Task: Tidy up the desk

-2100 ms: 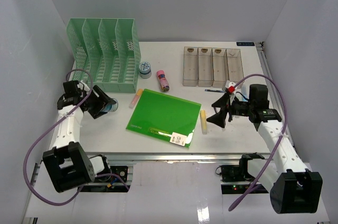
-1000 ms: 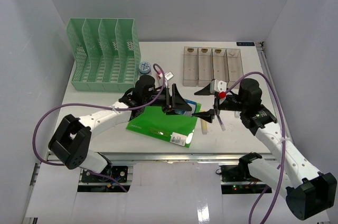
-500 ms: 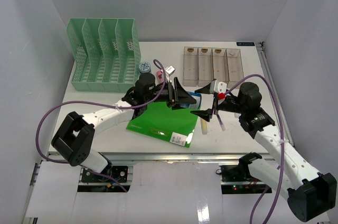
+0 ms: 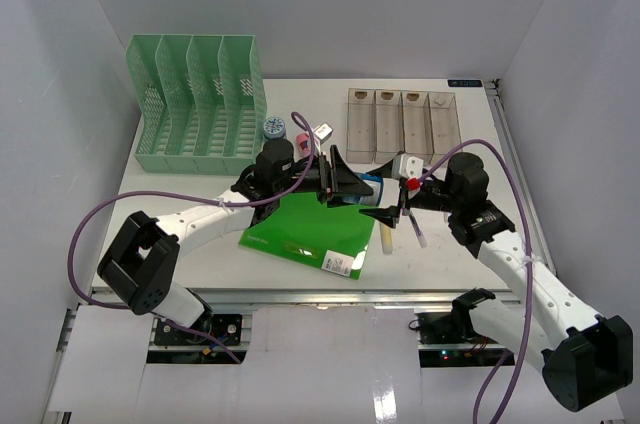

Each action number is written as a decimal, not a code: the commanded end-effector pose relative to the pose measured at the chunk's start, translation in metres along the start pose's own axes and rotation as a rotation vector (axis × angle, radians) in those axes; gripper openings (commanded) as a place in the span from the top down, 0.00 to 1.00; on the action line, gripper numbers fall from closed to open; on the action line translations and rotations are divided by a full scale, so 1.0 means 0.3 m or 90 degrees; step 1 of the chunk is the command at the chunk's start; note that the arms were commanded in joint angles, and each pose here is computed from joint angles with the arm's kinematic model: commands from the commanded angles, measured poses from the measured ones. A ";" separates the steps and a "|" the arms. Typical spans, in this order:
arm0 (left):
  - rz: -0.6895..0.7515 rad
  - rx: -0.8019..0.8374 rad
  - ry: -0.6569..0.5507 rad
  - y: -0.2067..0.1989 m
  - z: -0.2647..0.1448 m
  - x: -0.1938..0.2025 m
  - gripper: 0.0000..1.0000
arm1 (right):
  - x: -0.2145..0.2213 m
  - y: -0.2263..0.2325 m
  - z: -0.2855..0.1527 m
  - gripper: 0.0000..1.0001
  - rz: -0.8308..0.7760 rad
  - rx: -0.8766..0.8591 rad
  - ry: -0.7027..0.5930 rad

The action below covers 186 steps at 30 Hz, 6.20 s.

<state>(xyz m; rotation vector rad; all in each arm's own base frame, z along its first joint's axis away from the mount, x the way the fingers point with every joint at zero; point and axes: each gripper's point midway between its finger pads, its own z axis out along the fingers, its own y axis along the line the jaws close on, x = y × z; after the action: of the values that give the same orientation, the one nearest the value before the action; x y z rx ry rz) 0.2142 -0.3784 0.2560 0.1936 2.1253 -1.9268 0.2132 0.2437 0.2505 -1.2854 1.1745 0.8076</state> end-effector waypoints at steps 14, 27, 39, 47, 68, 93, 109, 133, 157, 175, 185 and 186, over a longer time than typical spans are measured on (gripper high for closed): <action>0.115 0.054 -0.027 -0.197 -0.041 -0.042 0.13 | -0.047 0.033 0.006 0.92 -0.059 -0.070 -0.015; 0.232 -0.215 -0.147 -0.138 -0.255 -0.201 0.02 | 0.022 -0.002 -0.044 0.92 -0.052 -0.009 0.060; 0.288 -0.519 -0.220 0.125 -0.526 -0.184 0.02 | 0.126 -0.442 -0.253 0.92 0.087 0.374 0.212; 0.329 -0.631 -0.253 0.234 -0.674 -0.140 0.02 | 0.239 -0.771 -0.478 0.92 0.215 0.710 0.312; 0.343 -0.509 -0.284 0.165 -0.697 -0.019 0.02 | 0.643 -1.229 -0.502 0.87 0.324 0.849 0.352; 0.301 -0.422 -0.274 0.120 -0.609 -0.021 0.02 | 0.799 -1.321 -0.482 0.07 0.348 0.809 0.330; 0.219 -0.664 -0.257 0.321 -0.513 -0.297 0.07 | 0.210 -0.414 -0.270 0.02 0.326 0.085 0.045; 0.236 -0.997 -0.254 0.716 -0.505 -0.782 0.03 | 0.159 -0.127 -0.290 0.03 0.339 0.084 0.005; 0.194 -1.024 -0.272 0.878 -0.550 -0.918 0.03 | 0.171 -0.144 -0.304 0.03 0.350 0.096 0.005; 0.195 -1.003 -0.289 0.919 -0.533 -0.980 0.32 | 0.184 -0.152 -0.313 0.03 0.357 0.103 0.006; 0.208 -0.862 -0.329 0.686 -0.482 -0.986 0.86 | 0.192 -0.124 -0.312 0.03 0.344 0.081 0.002; 0.207 -0.837 -0.337 0.639 -0.477 -0.983 0.91 | 0.191 -0.117 -0.311 0.03 0.337 0.073 0.002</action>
<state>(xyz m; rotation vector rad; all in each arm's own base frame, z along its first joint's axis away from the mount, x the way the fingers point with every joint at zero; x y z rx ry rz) 0.5369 -0.1747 0.0738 -0.1808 2.4180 0.1223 0.2499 0.1370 0.2176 -0.8270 1.6196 1.0826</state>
